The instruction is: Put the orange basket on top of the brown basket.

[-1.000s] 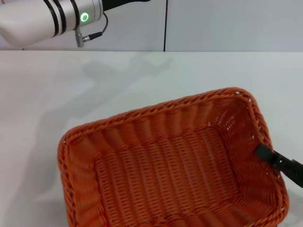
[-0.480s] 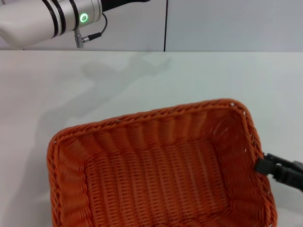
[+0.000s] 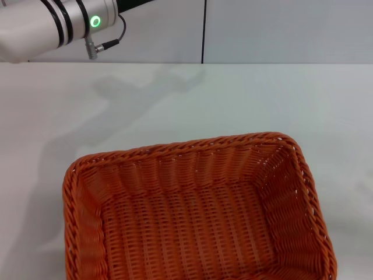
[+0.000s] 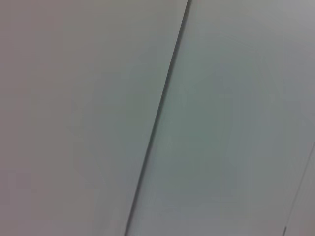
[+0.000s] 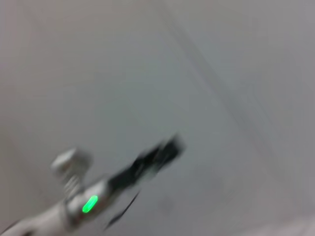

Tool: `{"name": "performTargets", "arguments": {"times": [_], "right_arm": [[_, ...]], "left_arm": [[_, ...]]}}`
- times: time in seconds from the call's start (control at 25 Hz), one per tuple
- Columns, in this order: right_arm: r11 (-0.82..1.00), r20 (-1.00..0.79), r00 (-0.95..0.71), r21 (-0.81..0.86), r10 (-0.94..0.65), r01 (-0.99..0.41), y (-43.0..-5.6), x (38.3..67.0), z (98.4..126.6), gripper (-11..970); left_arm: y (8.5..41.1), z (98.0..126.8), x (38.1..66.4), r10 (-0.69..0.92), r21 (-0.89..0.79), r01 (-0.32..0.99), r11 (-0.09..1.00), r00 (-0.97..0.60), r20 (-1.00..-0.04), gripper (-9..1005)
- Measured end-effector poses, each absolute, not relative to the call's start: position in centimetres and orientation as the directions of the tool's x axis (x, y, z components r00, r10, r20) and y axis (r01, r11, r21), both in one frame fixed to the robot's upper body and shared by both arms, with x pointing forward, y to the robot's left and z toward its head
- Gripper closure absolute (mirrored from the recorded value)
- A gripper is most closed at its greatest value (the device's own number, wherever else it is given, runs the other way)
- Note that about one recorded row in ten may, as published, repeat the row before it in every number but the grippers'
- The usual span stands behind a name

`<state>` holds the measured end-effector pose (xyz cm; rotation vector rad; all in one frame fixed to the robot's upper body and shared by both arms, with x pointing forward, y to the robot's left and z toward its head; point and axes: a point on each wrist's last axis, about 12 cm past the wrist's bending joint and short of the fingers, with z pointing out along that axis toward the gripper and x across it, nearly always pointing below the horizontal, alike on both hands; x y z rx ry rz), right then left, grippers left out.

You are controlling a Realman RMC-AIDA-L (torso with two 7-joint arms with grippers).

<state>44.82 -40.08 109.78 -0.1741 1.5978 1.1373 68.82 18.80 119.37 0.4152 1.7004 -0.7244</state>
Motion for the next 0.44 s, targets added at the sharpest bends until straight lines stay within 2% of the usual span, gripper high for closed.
{"name": "performTargets", "arguments": {"times": [0.12,0.16,0.2,0.24,0.28,0.36,0.44], "right_arm": [[0.647,-0.886,-0.207,0.447,0.415,-0.618,-41.9,45.0,110.9,216],[0.735,-0.926,-0.091,0.348,0.367,-0.582,-43.0,45.5,111.6,216],[0.735,-0.926,-0.091,0.348,0.367,-0.582,-43.0,45.5,111.6,216],[0.823,-0.946,0.039,0.259,0.322,-0.505,-43.8,46.4,112.0,216],[0.823,-0.946,0.039,0.259,0.322,-0.505,-43.8,46.4,112.0,216],[0.904,-0.945,0.190,0.177,0.267,-0.390,-44.2,47.5,112.0,216],[0.958,-0.930,0.310,0.117,0.197,-0.261,-43.9,48.5,111.7,216]], "left_arm": [[19.3,119.6,68.8,-0.121,-0.249,0.616,0.747,-0.243,-0.962,134],[20.6,119.9,68.6,-0.169,-0.261,0.596,0.759,-0.206,-0.964,134],[20.6,119.9,68.6,-0.169,-0.261,0.596,0.759,-0.206,-0.964,134],[21.2,120.0,68.5,-0.195,-0.271,0.589,0.761,-0.190,-0.962,134],[21.2,120.0,68.5,-0.195,-0.271,0.589,0.761,-0.190,-0.962,134],[24.1,119.9,67.7,-0.280,-0.296,0.569,0.768,-0.117,-0.953,134],[24.7,119.7,67.4,-0.291,-0.298,0.562,0.772,-0.104,-0.951,134]]}}
